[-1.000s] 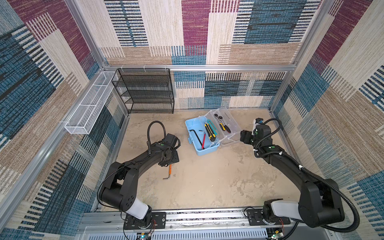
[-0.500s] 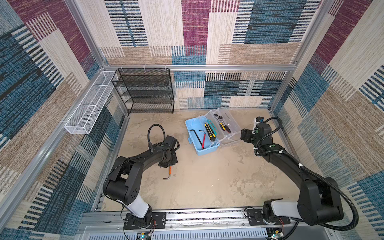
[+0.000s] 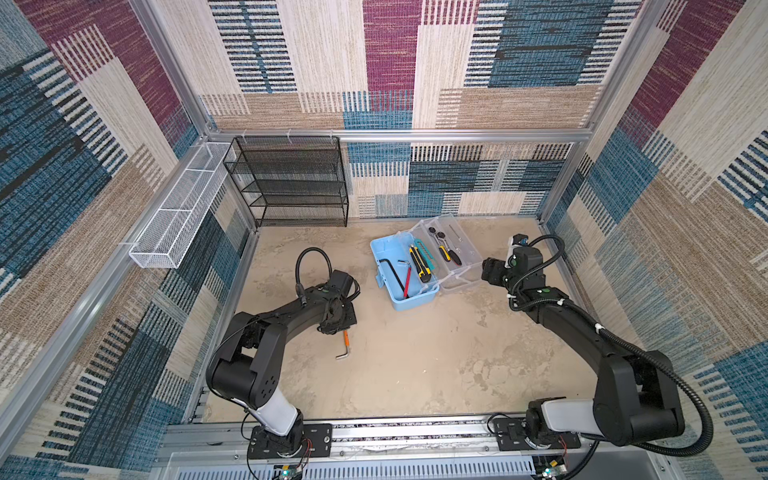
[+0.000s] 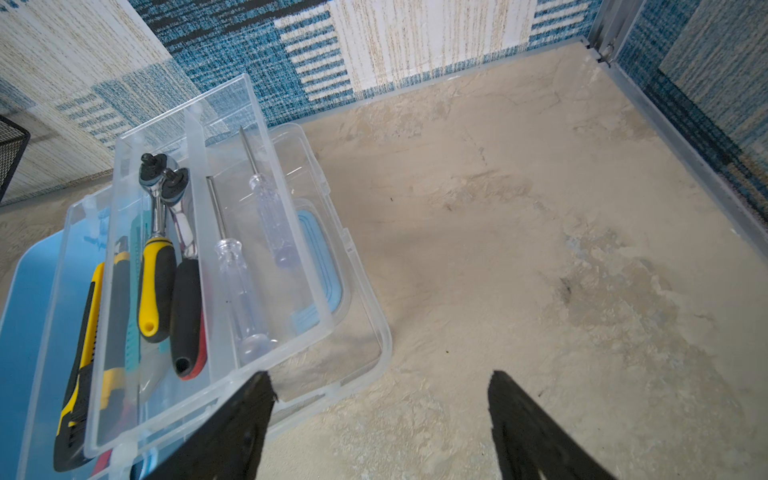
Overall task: Pack the tool kit
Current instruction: 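Lift the orange hex key with the left gripper toward the blue box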
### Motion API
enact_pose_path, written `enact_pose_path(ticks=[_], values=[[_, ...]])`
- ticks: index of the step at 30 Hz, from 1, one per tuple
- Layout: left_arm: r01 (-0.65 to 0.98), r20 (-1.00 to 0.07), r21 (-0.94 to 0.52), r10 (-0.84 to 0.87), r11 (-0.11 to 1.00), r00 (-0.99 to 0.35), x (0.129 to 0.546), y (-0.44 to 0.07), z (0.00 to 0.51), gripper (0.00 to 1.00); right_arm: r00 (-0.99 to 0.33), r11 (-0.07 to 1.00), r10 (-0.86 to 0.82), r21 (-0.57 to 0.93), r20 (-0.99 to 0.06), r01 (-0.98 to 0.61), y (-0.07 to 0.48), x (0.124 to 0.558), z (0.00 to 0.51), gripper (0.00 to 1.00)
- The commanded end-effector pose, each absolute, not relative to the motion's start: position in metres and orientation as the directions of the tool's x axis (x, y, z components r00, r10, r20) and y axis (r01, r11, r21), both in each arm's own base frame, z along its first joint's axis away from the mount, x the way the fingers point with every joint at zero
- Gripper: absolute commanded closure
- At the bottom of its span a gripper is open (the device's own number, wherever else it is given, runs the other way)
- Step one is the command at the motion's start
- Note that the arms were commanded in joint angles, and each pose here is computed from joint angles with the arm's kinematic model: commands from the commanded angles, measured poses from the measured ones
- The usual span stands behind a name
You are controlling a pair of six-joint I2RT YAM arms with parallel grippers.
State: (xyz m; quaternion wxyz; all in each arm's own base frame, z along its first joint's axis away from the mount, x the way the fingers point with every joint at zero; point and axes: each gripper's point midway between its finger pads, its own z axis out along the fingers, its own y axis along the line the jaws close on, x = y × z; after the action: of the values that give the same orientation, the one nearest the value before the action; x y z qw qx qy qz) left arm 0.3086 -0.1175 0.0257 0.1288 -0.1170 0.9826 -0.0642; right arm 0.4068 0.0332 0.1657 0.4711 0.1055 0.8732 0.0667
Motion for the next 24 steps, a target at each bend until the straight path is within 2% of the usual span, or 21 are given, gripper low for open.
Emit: enact_pose_path(ticks=[1, 11, 24], values=[[-0.195, -0.247, -0.227, -0.250, 0.954, -0.936, 0.315, -0.130, 0.042, 1.00, -0.501, 0.965, 0.261, 0.238, -0.825, 0.111, 0.035, 0.411, 0.174, 0.16], [-0.110, -0.380, -0.442, -0.297, 0.890, -0.876, 0.377, -0.174, 0.124, 1.00, -0.480, 0.960, 0.264, 0.276, -0.837, 0.048, 0.039, 0.418, 0.181, 0.14], [-0.017, -0.376, -0.565, -0.276, 0.825, -0.885, 0.444, -0.245, 0.155, 1.00, -0.443, 0.945, 0.265, 0.322, -0.856, -0.057, 0.042, 0.437, 0.185, 0.04]])
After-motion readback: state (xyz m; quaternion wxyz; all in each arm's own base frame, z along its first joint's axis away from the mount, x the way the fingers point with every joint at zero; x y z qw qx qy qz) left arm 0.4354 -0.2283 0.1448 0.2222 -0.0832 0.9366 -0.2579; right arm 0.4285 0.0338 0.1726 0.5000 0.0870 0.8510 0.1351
